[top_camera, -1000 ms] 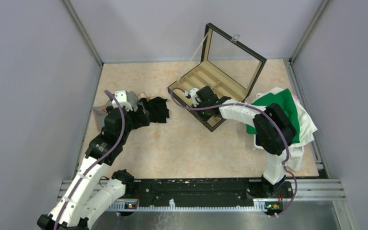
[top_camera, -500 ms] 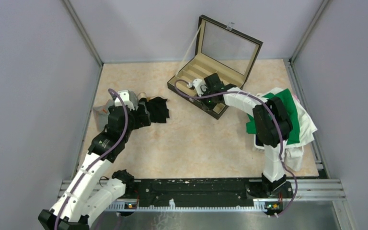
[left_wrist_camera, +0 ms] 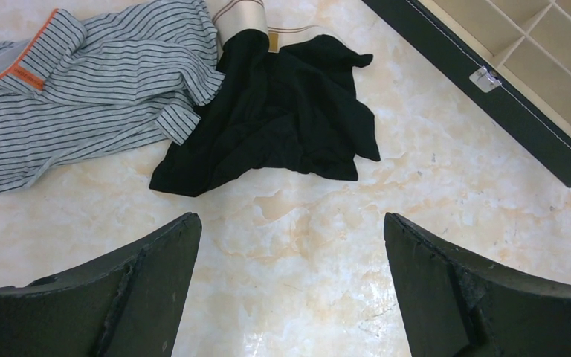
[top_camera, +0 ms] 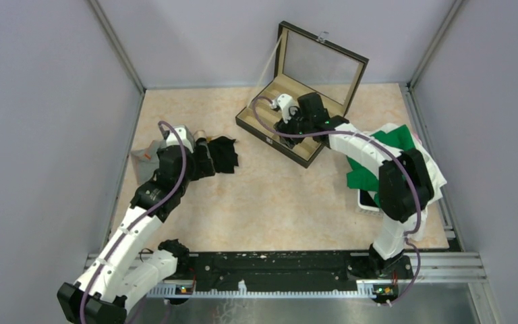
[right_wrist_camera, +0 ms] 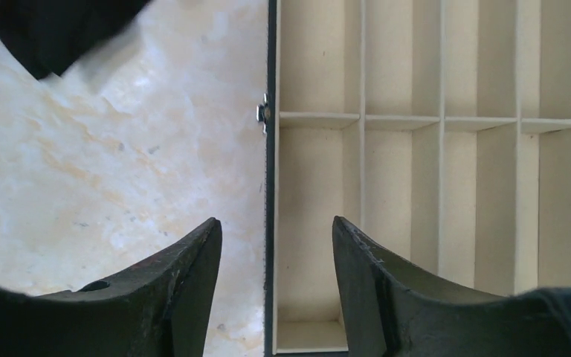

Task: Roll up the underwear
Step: Move the storage box to the center of the board, then move the underwear to the center of the board.

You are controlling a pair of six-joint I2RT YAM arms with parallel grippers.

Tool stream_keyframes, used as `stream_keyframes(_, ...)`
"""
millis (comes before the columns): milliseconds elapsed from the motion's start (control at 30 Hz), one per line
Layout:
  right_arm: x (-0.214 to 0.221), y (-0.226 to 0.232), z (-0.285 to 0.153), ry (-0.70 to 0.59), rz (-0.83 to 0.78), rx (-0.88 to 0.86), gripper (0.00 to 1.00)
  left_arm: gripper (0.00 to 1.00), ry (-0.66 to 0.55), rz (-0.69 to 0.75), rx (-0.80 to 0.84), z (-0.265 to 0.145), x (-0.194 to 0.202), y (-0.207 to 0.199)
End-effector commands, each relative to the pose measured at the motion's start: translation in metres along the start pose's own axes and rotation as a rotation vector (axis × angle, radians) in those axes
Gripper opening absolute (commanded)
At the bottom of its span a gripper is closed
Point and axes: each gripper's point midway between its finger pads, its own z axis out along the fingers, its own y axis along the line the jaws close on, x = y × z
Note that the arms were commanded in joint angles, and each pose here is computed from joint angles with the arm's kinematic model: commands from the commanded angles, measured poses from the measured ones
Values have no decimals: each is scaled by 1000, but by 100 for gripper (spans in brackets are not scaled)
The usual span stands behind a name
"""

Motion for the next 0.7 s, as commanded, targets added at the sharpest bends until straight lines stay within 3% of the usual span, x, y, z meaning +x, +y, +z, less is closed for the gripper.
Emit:
stream_keyframes(0,-50,6,-31,-172,143,-9,57,99,-71,-9,-43,-4,-29,5)
stream_keyframes(133,-70,41,-30,-217,352,-25,57,99,-26,28,-142,-2,-32,21)
stream_keyframes(400,-84,107,15,-195,565,-110,62,99,87,31,-203,6,-8,54)
stream_keyframes(667,-87,114,76,-196,789,-110,65,99,76,26,-172,10,-4,54)
